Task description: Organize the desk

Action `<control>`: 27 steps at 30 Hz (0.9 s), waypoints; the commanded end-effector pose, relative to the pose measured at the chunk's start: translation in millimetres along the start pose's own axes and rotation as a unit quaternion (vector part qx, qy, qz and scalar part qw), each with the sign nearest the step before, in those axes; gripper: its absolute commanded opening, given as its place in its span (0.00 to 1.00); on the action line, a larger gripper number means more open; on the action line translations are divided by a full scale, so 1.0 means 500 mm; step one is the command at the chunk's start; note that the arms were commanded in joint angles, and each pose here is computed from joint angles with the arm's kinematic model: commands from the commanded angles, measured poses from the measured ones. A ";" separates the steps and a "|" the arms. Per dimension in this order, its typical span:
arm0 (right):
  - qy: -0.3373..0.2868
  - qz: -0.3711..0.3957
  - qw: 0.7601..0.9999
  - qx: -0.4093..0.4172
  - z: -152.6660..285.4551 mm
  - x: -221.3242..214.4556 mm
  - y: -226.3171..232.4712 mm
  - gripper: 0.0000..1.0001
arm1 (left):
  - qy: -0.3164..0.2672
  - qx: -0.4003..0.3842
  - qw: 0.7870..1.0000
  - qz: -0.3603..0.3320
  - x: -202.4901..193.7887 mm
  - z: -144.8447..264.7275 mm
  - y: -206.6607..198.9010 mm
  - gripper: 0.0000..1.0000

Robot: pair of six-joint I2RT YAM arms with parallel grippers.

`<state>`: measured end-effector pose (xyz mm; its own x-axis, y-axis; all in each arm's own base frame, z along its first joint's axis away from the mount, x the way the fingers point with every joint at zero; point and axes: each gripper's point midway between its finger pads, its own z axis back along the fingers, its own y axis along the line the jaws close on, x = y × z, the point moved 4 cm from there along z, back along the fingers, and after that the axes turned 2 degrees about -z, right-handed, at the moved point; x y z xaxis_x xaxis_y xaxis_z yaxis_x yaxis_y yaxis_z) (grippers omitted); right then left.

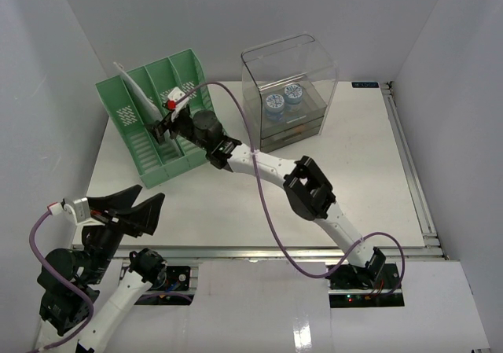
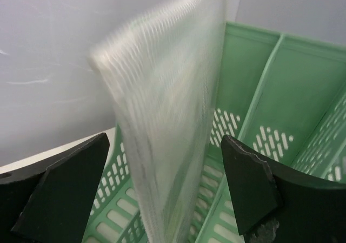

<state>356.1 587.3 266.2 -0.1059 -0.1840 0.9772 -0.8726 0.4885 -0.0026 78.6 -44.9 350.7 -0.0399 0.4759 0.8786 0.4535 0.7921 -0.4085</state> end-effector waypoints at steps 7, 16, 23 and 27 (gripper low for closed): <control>0.075 0.079 0.947 0.303 0.253 0.353 0.060 0.90 | 0.020 -0.024 0.997 0.065 -0.008 0.003 -0.025 0.98; 0.184 0.101 0.963 0.171 0.549 0.424 -0.117 0.90 | 0.073 -0.052 0.993 0.074 -0.025 -0.055 -0.060 0.98; 0.260 0.073 0.961 -0.052 0.782 0.334 -0.260 0.90 | 0.150 -0.085 0.983 0.060 -0.086 -0.106 -0.079 0.98; 0.284 0.074 0.937 -0.192 0.884 0.273 -0.287 0.90 | 0.198 -0.105 0.974 0.038 -0.137 -0.126 -0.078 0.98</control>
<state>269.2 161.0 318.5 0.1178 0.3546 0.9276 -0.8187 0.5633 -0.1114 111.5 -111.3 340.9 0.2663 0.4234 0.8659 0.5487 0.6720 -0.4973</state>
